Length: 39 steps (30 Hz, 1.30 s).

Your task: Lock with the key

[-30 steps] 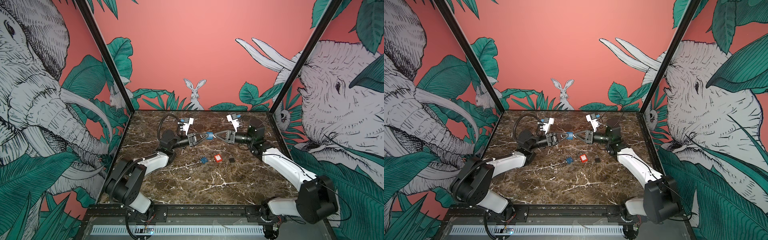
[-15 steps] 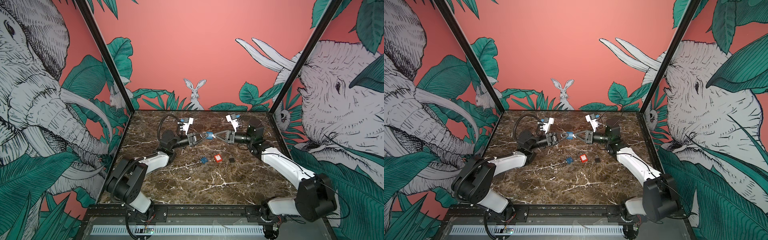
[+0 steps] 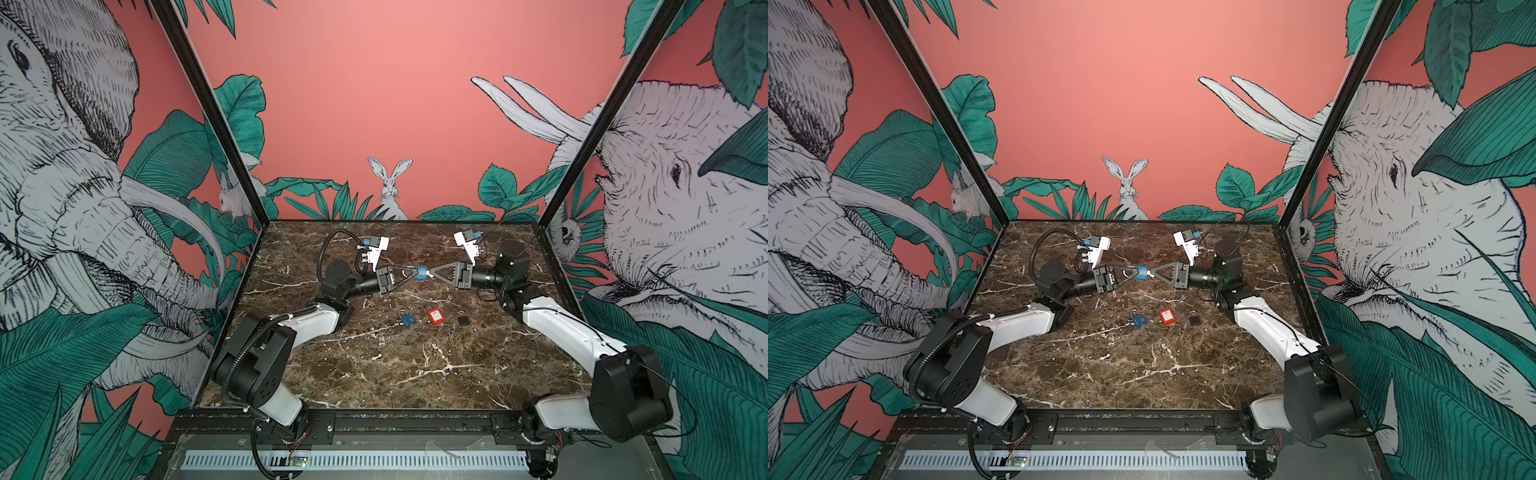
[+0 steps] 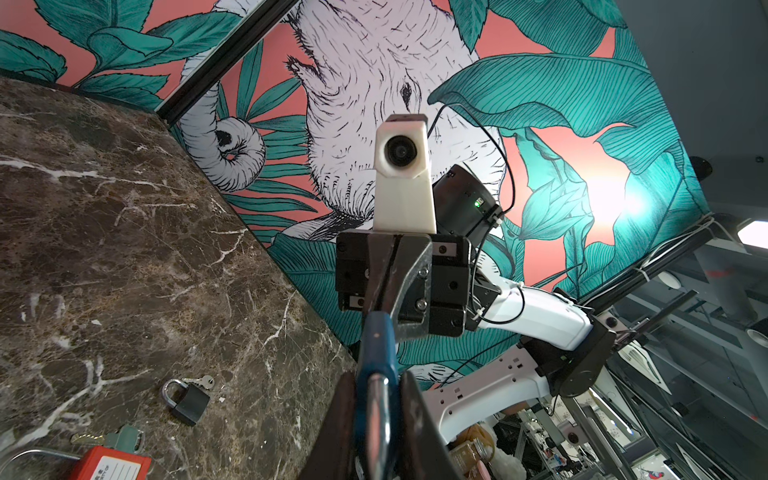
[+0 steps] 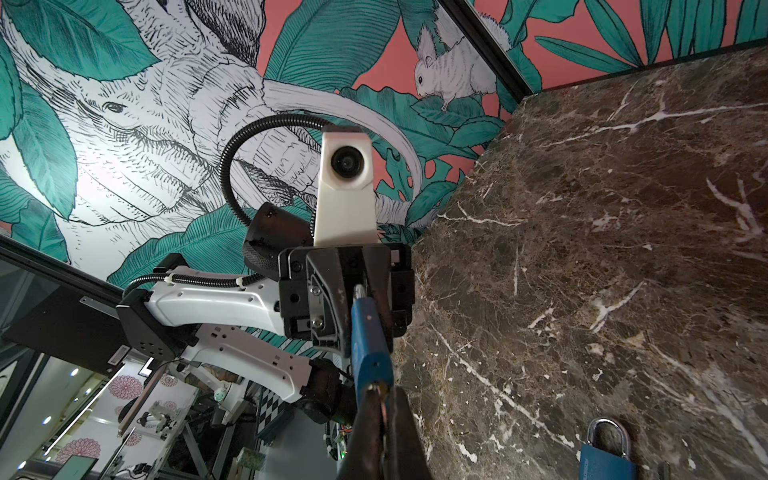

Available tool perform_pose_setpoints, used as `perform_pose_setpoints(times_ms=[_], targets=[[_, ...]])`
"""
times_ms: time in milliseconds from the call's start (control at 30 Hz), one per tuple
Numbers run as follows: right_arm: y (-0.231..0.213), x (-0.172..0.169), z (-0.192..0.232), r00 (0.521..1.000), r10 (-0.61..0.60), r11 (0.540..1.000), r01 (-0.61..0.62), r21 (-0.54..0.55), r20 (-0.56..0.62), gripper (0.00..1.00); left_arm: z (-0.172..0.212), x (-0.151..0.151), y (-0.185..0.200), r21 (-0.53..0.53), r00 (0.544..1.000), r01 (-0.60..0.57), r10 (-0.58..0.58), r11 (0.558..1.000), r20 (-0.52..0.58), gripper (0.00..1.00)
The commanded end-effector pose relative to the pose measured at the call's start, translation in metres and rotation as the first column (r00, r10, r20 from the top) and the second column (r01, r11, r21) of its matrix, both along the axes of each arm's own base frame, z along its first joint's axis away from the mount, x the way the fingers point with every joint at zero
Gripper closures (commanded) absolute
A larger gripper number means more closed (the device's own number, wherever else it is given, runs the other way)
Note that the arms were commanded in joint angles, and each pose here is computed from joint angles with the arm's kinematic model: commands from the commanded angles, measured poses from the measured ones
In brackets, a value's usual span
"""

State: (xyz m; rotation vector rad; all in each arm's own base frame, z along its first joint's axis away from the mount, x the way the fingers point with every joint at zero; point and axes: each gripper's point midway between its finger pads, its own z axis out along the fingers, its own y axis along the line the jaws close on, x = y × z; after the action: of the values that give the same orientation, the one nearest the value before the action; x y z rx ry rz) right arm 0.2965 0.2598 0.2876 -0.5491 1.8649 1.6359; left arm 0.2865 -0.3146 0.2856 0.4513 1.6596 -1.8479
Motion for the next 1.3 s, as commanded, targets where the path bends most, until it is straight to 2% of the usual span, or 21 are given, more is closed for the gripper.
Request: perform_pose_setpoints(times_ms=[0, 233, 300, 367, 433, 500, 600, 733, 833, 1000, 1133, 1267], targets=[[-0.006, 0.001, 0.019, 0.997, 0.005, 0.999, -0.008, 0.046, 0.072, 1.0, 0.005, 0.007, 0.012, -0.019, 0.998, -0.053, 0.053, 0.998, 0.032, 1.0], [-0.012, 0.003, 0.019, 0.998, -0.01, 0.999, 0.007, 0.054, 0.056, 1.0, 0.005, 0.011, 0.021, -0.012, 0.997, -0.068, 0.068, 0.998, 0.037, 1.0], [-0.016, 0.009, 0.015, 0.998, -0.057, 0.998, 0.056, 0.04, 0.036, 1.0, -0.004, 0.016, 0.024, 0.023, 0.995, -0.103, 0.103, 0.994, 0.0, 1.0], [-0.022, 0.017, 0.009, 0.99, -0.139, 0.99, 0.139, 0.008, 0.009, 1.0, -0.022, 0.025, 0.029, 0.106, 0.983, -0.169, 0.175, 0.98, -0.049, 1.0], [-0.031, 0.026, -0.003, 0.962, -0.273, 0.959, 0.274, -0.07, 0.011, 1.0, -0.038, 0.028, 0.04, 0.214, 0.964, -0.253, 0.264, 0.944, -0.024, 1.0], [-0.03, 0.029, -0.019, 0.924, -0.381, 0.91, 0.382, -0.163, 0.037, 1.0, -0.046, 0.027, 0.059, 0.303, 0.93, -0.36, 0.367, 0.882, 0.037, 1.0], [-0.012, 0.026, -0.043, 0.861, -0.5, 0.827, 0.507, -0.245, 0.096, 1.0, -0.032, 0.017, 0.08, 0.315, 0.893, -0.45, 0.432, 0.836, 0.128, 1.0], [0.026, 0.026, -0.076, 0.797, -0.603, 0.763, 0.59, -0.262, 0.039, 1.0, -0.021, 0.005, 0.096, 0.374, 0.868, -0.497, 0.447, 0.783, 0.218, 1.0], [0.06, 0.03, -0.095, 0.778, -0.628, 0.755, 0.604, -0.256, -0.014, 1.0, -0.02, 0.001, 0.106, 0.395, 0.844, -0.536, 0.467, 0.746, 0.263, 1.0], [0.107, 0.031, -0.127, 0.76, -0.643, 0.753, 0.606, -0.256, -0.09, 1.0, -0.021, -0.008, 0.112, 0.387, 0.839, -0.544, 0.469, 0.744, 0.277, 1.0], [0.124, 0.03, -0.16, 0.733, -0.657, 0.746, 0.6, -0.29, -0.176, 1.0, -0.027, -0.012, 0.114, 0.386, 0.84, -0.542, 0.47, 0.746, 0.27, 1.0], [0.122, 0.031, -0.197, 0.684, -0.693, 0.714, 0.608, -0.348, -0.227, 1.0, -0.031, -0.012, 0.114, 0.393, 0.845, -0.535, 0.465, 0.748, 0.265, 1.0]])
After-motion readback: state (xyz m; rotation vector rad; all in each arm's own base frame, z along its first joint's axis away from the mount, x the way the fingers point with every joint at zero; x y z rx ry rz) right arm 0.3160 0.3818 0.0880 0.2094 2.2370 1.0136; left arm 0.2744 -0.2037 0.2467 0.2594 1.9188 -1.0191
